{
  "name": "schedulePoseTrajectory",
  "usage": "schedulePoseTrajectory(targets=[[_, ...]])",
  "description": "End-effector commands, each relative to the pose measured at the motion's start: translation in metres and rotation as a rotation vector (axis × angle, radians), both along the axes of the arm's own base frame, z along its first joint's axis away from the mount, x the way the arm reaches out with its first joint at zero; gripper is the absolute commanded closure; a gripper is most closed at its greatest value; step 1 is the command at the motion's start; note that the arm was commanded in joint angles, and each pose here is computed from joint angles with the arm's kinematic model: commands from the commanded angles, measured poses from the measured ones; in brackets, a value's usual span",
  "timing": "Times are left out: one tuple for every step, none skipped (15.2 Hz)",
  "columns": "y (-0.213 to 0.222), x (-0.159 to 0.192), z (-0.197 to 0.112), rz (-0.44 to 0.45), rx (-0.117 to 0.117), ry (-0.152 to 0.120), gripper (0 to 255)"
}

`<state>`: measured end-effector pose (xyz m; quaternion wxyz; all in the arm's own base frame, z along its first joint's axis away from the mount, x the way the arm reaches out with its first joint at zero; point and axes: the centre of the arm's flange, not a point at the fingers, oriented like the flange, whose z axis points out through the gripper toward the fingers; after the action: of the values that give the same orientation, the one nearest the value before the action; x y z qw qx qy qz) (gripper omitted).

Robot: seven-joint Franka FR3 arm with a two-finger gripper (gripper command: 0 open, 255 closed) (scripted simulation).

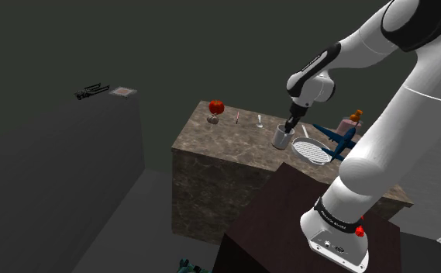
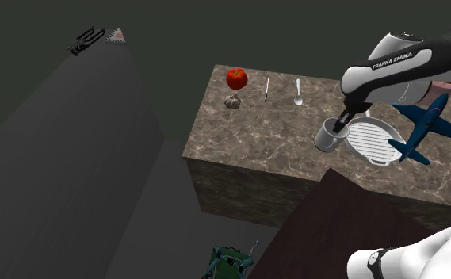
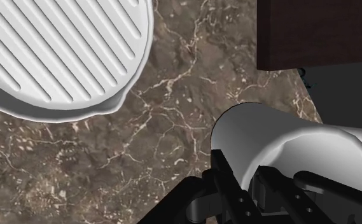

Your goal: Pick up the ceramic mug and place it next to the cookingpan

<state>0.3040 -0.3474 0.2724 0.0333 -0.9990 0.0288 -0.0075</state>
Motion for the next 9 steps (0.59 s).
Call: schedulePoseTrajectory(targets=[[0.0,0.0,-0.011,0.0,0.0,-0.001,255],[0.0,0.0,-0.016,0.0,0.0,-0.001,255],[0.0,0.0,-0.021,0.0,0.0,-0.001,255],[0.0,0.0,-0.026,0.0,0.0,-0.001,255],[0.0,0.0,-0.032,0.0,0.0,-0.001,255],[0.0,0.0,-0.037,0.0,0.0,-0.001,255],[0.0,0.0,-0.042,0.0,0.0,-0.001,255],[0.0,0.0,-0.048,0.0,0.0,-0.001,255],[0.0,0.0,-0.053,0.0,0.0,-0.001,255]])
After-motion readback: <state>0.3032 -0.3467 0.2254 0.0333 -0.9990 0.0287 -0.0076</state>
